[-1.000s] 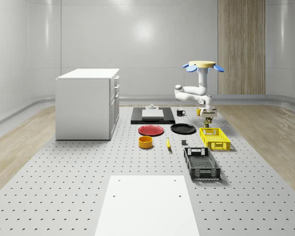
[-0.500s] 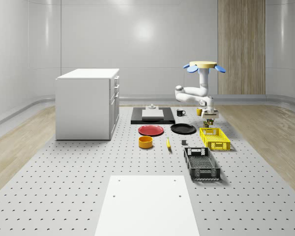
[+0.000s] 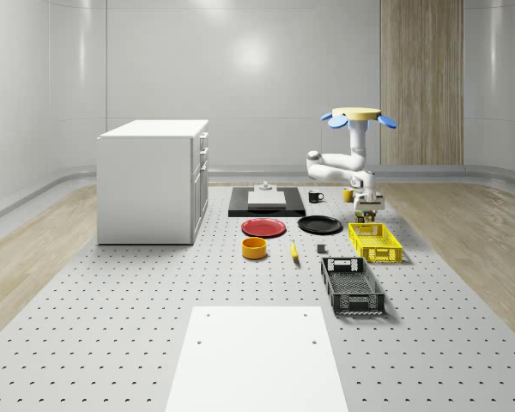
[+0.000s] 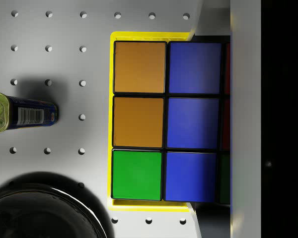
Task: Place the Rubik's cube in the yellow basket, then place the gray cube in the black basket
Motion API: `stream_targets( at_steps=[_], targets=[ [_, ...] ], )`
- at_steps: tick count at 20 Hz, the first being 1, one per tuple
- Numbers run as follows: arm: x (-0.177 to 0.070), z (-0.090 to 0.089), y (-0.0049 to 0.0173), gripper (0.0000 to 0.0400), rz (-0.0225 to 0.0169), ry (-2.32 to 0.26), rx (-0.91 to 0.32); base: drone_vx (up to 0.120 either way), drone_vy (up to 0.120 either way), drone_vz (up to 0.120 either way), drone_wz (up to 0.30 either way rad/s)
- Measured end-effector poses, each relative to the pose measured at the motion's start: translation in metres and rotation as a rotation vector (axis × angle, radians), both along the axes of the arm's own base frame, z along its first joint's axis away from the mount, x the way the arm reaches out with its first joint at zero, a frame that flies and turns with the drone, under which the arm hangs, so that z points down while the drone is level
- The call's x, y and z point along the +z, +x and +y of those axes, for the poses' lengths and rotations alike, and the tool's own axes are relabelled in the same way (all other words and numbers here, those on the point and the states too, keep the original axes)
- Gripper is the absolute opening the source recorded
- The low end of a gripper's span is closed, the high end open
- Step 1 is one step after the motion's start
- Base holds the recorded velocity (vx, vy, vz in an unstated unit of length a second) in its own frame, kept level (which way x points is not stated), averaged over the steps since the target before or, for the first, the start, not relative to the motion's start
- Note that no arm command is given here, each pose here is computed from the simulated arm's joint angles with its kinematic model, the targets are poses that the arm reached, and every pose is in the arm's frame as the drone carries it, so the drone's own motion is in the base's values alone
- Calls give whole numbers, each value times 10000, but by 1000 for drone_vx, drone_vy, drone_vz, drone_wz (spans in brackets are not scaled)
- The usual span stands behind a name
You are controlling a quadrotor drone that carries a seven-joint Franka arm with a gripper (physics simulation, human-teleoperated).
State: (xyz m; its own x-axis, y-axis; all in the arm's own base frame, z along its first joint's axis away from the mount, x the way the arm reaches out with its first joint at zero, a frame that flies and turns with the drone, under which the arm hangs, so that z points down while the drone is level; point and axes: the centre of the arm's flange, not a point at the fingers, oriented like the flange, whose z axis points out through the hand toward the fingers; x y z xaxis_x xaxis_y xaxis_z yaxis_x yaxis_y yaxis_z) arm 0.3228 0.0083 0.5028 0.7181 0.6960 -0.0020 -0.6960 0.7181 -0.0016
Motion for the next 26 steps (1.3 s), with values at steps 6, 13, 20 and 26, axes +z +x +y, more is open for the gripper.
stream_targets(
  at_steps=[6, 13, 20, 26],
  targets=[
    [0, 0, 0, 291, 0, 0, -1, 67, 0, -27, 0],
    [32, 0, 0, 290, 0, 1, 10, 0, 0, -80, 0],
    [273, 1, 0, 290, 1, 4, -15, 0, 0, 0, 0],
    [493, 2, 0, 290, 2, 4, -29, 0, 0, 0, 0]
  ],
)
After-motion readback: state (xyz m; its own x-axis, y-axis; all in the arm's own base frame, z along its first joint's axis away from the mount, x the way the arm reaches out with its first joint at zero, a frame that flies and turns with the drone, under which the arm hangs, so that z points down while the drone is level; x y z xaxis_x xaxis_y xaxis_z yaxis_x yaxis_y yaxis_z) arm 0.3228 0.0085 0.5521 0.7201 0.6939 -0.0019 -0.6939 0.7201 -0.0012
